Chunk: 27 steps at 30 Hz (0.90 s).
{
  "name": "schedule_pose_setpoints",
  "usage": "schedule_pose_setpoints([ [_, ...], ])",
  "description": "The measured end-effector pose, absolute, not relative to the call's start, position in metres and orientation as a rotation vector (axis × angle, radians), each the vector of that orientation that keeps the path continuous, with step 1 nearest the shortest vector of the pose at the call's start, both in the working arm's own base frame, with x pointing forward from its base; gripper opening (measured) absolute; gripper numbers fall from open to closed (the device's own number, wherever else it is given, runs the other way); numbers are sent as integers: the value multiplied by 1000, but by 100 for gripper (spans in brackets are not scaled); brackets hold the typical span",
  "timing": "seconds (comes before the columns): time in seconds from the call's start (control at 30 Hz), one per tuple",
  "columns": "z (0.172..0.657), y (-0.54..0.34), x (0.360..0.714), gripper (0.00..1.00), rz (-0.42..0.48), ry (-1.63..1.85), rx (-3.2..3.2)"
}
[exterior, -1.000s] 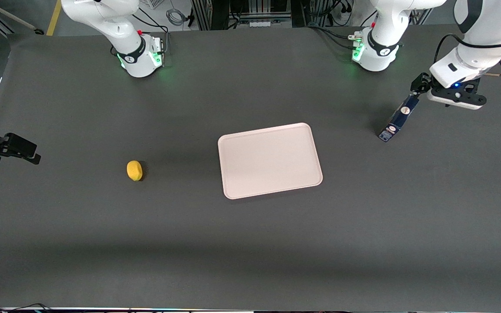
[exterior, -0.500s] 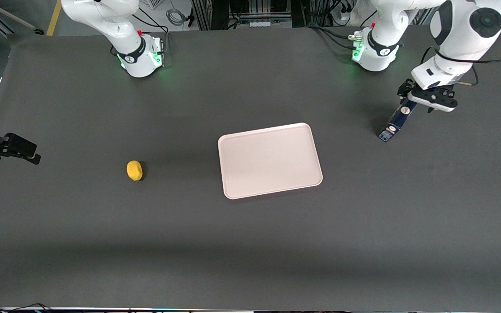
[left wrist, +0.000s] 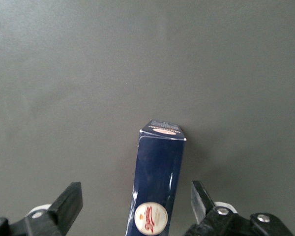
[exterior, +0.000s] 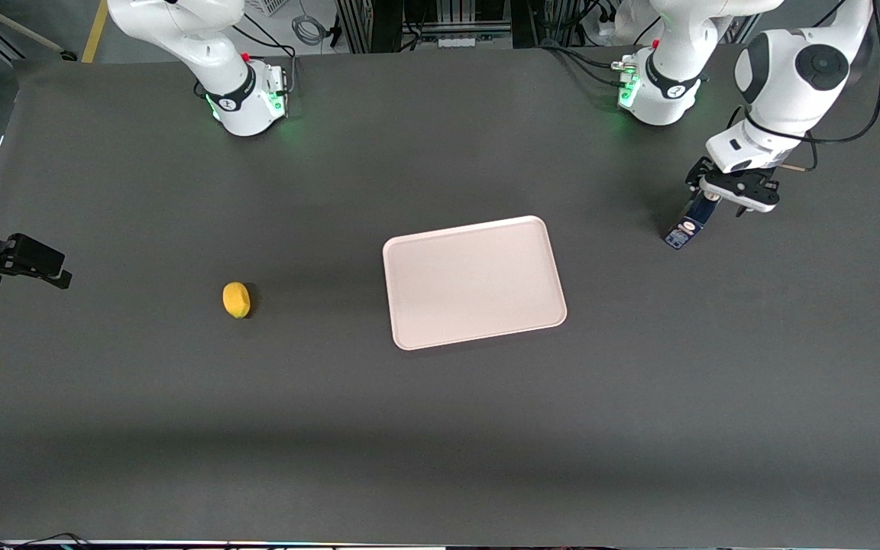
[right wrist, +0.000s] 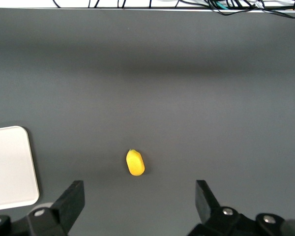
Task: Place cookie box on tray
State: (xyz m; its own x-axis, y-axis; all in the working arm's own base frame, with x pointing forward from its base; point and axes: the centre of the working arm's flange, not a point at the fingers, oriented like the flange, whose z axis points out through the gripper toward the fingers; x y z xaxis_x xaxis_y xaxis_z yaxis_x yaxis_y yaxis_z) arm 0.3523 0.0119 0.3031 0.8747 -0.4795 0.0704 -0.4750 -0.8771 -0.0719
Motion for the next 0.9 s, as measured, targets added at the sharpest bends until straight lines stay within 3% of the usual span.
schedule_pose_setpoints([
  [0.5, 266, 26, 349, 99, -7, 815, -3015],
  [0.9, 252, 26, 349, 99, 9, 827, -3014],
])
